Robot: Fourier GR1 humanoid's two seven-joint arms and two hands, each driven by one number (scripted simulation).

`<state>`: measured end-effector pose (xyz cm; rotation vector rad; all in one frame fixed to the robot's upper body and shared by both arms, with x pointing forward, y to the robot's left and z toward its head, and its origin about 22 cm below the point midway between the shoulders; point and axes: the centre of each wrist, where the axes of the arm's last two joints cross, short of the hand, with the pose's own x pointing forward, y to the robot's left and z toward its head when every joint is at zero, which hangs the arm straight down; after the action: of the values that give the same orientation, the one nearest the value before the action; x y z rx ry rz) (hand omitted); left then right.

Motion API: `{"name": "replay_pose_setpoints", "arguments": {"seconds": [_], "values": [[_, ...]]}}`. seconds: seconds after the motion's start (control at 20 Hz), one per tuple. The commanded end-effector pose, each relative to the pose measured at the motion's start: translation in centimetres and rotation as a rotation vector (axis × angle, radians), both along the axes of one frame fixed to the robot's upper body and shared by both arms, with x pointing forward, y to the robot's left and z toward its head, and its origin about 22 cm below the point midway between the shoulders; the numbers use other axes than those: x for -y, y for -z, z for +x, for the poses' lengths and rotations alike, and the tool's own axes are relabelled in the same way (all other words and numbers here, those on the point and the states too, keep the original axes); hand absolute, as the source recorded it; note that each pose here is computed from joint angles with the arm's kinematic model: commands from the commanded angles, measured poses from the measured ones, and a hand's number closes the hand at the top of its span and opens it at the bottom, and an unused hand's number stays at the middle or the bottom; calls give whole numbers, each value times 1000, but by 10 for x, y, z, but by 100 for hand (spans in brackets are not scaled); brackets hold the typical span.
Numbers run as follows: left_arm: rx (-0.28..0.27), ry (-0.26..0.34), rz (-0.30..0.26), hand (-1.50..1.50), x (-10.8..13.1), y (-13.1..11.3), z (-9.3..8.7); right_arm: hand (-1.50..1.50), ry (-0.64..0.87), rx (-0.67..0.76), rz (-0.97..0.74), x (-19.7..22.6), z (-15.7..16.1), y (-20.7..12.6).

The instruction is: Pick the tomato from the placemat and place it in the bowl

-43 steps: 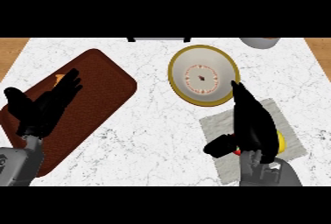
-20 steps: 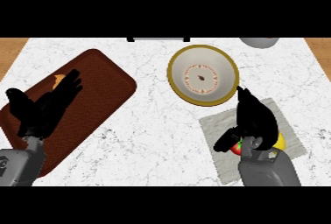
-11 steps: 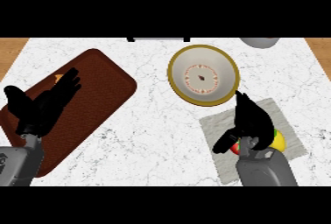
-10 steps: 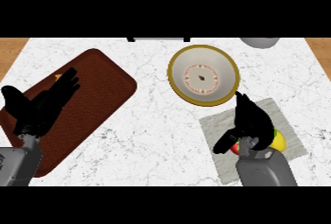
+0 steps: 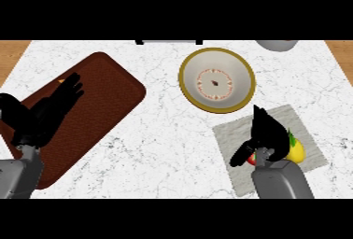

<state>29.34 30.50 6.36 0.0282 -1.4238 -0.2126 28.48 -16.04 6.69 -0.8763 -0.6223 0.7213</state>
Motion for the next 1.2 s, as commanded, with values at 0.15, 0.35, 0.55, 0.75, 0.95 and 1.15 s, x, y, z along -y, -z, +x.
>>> {"name": "replay_pose_setpoints", "arguments": {"seconds": [0.15,0.35,0.55,0.75,0.95,1.15], "values": [[-11,-6,0,0,5,-14,0,-150,106,-85,-25,-3,-4,23],[-13,-3,-12,0,9,12,-6,-150,101,-110,-36,24,9,31],[-16,11,-8,0,2,-3,2,-150,113,-99,-17,26,8,43],[-4,-14,6,0,11,3,-6,150,46,-28,-54,45,7,60],[-12,-5,0,0,25,-1,6,150,48,-13,-67,33,2,65],[0,-9,6,0,14,2,-12,150,25,32,-84,25,4,55]]}}
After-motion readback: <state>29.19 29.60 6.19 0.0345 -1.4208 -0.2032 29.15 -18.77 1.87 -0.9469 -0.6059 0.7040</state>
